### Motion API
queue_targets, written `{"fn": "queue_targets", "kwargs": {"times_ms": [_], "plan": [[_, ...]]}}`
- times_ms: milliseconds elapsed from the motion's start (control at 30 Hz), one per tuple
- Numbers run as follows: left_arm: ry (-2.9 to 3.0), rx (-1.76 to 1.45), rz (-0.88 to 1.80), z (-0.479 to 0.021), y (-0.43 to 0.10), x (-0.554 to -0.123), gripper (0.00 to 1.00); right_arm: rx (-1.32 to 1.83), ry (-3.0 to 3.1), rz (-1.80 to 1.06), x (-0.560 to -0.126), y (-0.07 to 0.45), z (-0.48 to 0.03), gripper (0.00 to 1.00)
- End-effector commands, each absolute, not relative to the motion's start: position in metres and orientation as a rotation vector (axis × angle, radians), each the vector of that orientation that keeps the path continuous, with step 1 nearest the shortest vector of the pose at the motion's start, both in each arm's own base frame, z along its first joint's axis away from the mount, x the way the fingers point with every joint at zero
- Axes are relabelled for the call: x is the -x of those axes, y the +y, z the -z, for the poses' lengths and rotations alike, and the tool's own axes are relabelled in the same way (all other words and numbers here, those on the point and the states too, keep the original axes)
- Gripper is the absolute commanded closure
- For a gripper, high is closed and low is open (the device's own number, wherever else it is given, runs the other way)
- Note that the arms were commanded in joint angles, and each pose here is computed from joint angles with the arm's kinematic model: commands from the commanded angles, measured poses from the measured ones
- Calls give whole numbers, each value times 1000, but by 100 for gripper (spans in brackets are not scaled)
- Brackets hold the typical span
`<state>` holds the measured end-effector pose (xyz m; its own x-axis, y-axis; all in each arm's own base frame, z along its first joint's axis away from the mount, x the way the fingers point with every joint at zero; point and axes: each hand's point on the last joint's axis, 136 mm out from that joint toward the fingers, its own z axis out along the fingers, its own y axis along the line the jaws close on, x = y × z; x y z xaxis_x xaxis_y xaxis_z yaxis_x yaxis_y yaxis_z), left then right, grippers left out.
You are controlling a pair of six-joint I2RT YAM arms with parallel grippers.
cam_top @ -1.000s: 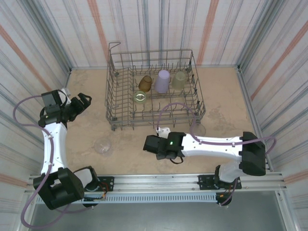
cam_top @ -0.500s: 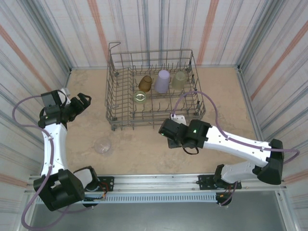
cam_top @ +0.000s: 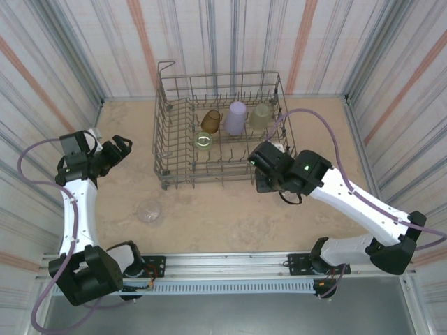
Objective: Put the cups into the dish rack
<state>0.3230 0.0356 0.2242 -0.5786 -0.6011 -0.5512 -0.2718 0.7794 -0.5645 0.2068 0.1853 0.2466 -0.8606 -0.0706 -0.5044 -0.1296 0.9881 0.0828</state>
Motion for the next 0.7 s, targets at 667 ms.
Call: {"fn": "queue_targets", "kwargs": {"times_ms": [667], "plan": [[2182, 656, 408, -245, 48, -322, 1, 187, 2411, -190, -301, 171, -325, 100]]}}
